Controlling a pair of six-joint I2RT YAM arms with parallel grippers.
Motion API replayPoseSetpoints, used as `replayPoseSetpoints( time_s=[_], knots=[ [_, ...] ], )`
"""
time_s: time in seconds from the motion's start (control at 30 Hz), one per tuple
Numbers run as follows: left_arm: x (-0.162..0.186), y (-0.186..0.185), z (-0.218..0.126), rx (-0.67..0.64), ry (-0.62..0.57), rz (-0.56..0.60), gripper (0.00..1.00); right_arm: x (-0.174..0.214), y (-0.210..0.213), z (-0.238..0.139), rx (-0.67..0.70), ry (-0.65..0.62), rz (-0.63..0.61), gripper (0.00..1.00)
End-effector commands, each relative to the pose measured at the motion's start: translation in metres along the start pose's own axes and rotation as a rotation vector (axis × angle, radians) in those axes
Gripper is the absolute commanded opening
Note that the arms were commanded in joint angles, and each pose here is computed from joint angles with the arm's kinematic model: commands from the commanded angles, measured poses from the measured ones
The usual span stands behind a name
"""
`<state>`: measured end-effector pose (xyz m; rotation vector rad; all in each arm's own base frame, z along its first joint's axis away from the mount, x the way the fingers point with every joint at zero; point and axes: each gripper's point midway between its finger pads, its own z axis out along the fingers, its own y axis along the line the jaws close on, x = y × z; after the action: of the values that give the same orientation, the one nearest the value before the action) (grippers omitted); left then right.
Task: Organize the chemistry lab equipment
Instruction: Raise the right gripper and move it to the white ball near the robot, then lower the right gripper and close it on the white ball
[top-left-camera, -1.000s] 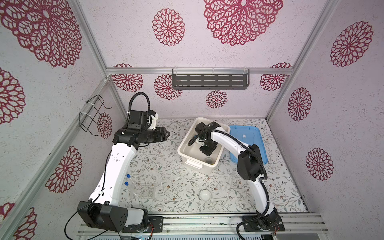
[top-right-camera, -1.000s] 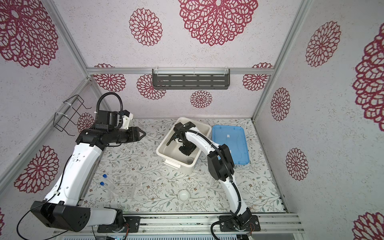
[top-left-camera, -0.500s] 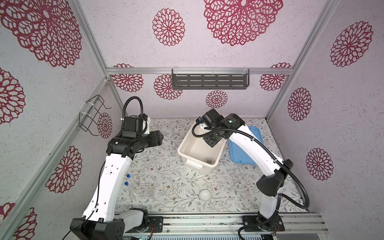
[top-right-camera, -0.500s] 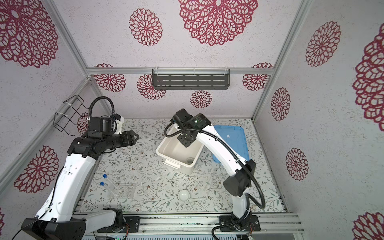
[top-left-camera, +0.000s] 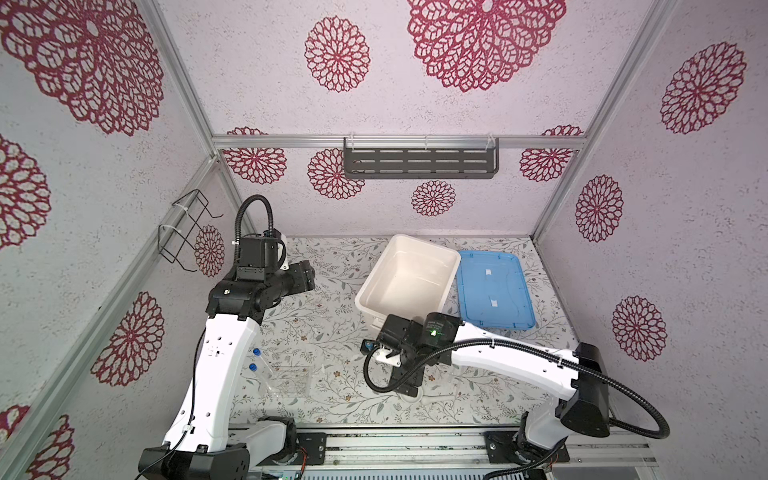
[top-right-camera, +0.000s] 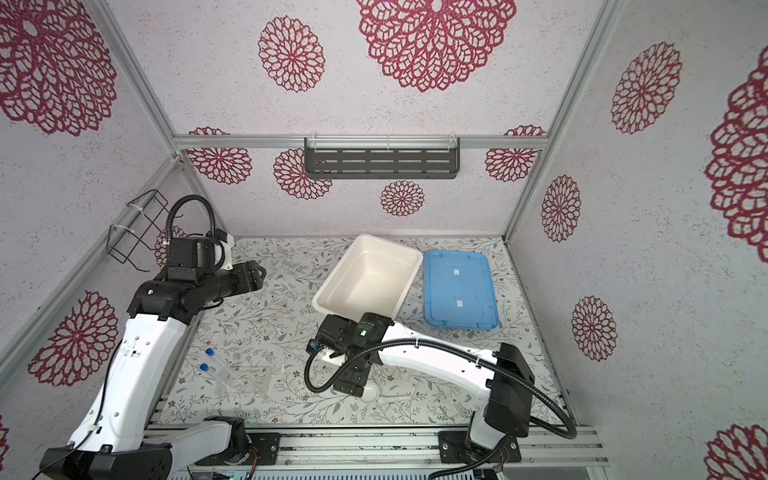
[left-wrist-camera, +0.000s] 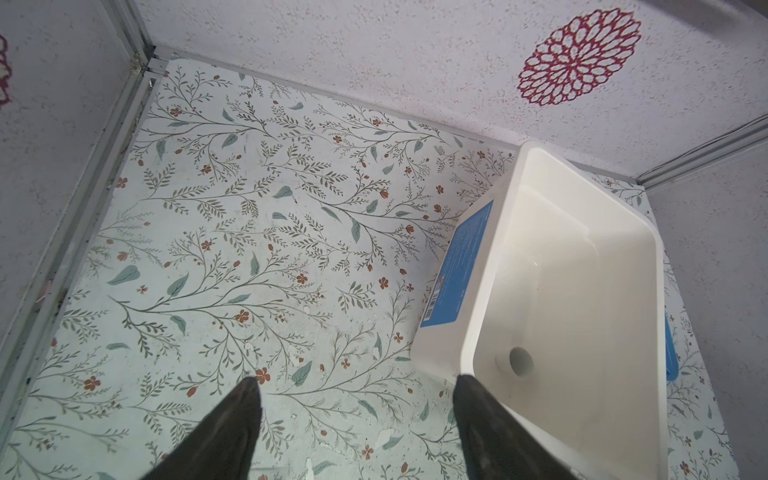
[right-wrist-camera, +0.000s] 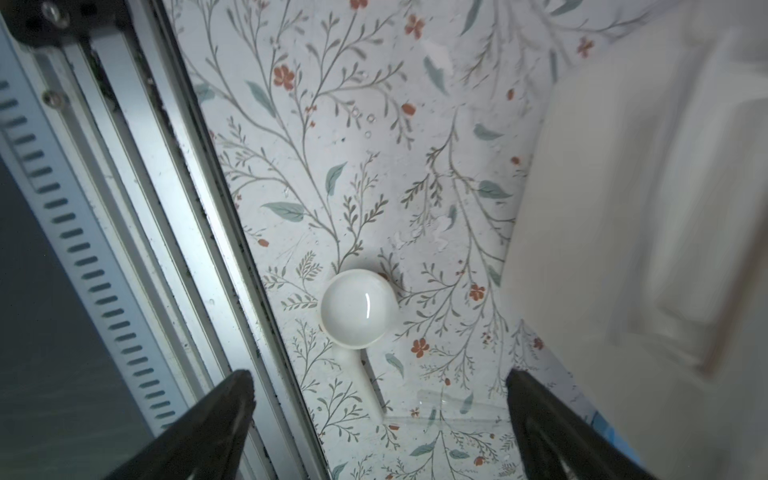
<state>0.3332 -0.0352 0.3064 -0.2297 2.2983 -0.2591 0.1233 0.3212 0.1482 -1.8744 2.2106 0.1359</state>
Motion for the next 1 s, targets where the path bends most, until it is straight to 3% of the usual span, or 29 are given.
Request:
replayPoseSetpoints(
  time_s=[0.0,0.27,0.57,0.73,0.97],
  knots=[
    [-0.004,0.006,0.002,-0.018,-0.017,-0.003,0.77,-0.003,0.018,0.002,-0.046,-0.066,-0.089,0.96],
    [0.002,0.009,0.006,-0.016,0.003,-0.001,0.76,0.026,0.021,0.052,-0.04,0.029,-0.113,0.98],
    [0.007,0.013,0.009,-0.024,0.018,0.01,0.76,0.046,0.004,0.081,0.046,0.144,-0.088,0.99],
    [0.008,0.015,0.01,-0.026,0.019,0.009,0.76,0.055,0.001,0.092,0.016,0.202,-0.045,0.99],
    [0.011,0.016,0.012,-0.027,0.027,0.008,0.75,0.057,0.003,0.105,-0.086,0.211,0.036,0.91]
  ],
)
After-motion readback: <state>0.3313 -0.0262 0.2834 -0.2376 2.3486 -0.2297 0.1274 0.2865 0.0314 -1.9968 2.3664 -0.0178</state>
